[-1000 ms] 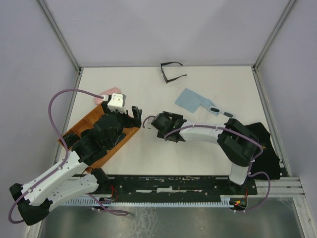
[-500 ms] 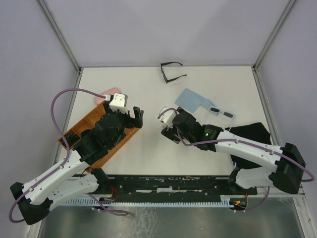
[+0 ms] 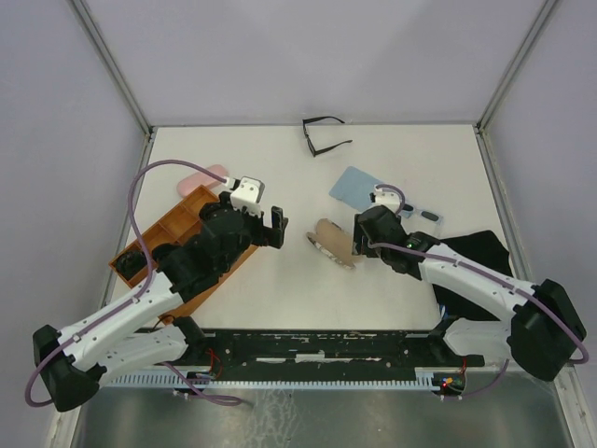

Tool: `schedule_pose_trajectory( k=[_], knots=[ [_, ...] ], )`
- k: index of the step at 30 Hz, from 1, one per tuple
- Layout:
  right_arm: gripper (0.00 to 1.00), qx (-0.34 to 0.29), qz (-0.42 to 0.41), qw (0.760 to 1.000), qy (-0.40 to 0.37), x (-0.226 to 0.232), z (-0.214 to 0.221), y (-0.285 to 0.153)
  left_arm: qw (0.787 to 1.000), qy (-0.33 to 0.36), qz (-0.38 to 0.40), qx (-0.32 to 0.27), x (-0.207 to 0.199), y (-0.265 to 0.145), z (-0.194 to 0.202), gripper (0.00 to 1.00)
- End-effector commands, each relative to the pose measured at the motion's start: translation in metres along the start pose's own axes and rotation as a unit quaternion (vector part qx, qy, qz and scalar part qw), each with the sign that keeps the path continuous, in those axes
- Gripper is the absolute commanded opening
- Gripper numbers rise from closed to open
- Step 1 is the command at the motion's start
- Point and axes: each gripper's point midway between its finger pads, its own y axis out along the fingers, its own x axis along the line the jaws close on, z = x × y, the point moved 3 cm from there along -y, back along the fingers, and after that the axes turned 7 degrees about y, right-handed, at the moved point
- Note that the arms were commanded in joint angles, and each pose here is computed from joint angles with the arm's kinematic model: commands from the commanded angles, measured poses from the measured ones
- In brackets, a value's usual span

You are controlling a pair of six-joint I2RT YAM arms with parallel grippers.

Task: Organize the sunglasses
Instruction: Place the sunglasses case at the center of the board.

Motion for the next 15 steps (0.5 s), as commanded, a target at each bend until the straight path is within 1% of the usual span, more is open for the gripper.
schedule_pose_trajectory(
  k=[1,5,7,13,15],
  knots=[
    [0.70,0.025,-0.024,0.996,0.082,0.017,0.002,0.014,0.999,-0.027,0.026,-0.018,-0.013,0.007,-0.009,1.00],
    [0.65,0.050,-0.018,0.996,0.078,0.018,0.010,0.027,0.999,-0.024,0.031,-0.011,-0.015,0.009,-0.006,1.00],
    [0.62,0.052,0.000,0.996,0.072,0.013,0.013,0.032,0.999,-0.026,0.033,-0.010,-0.016,0.010,-0.005,1.00],
    [0.60,0.054,0.027,0.996,0.064,0.003,0.017,0.040,0.999,-0.023,0.036,-0.006,-0.018,0.012,-0.003,1.00],
    [0.55,0.060,0.026,0.996,0.066,0.003,0.017,0.043,0.999,-0.021,0.036,-0.006,-0.018,0.013,-0.004,1.00]
  ],
)
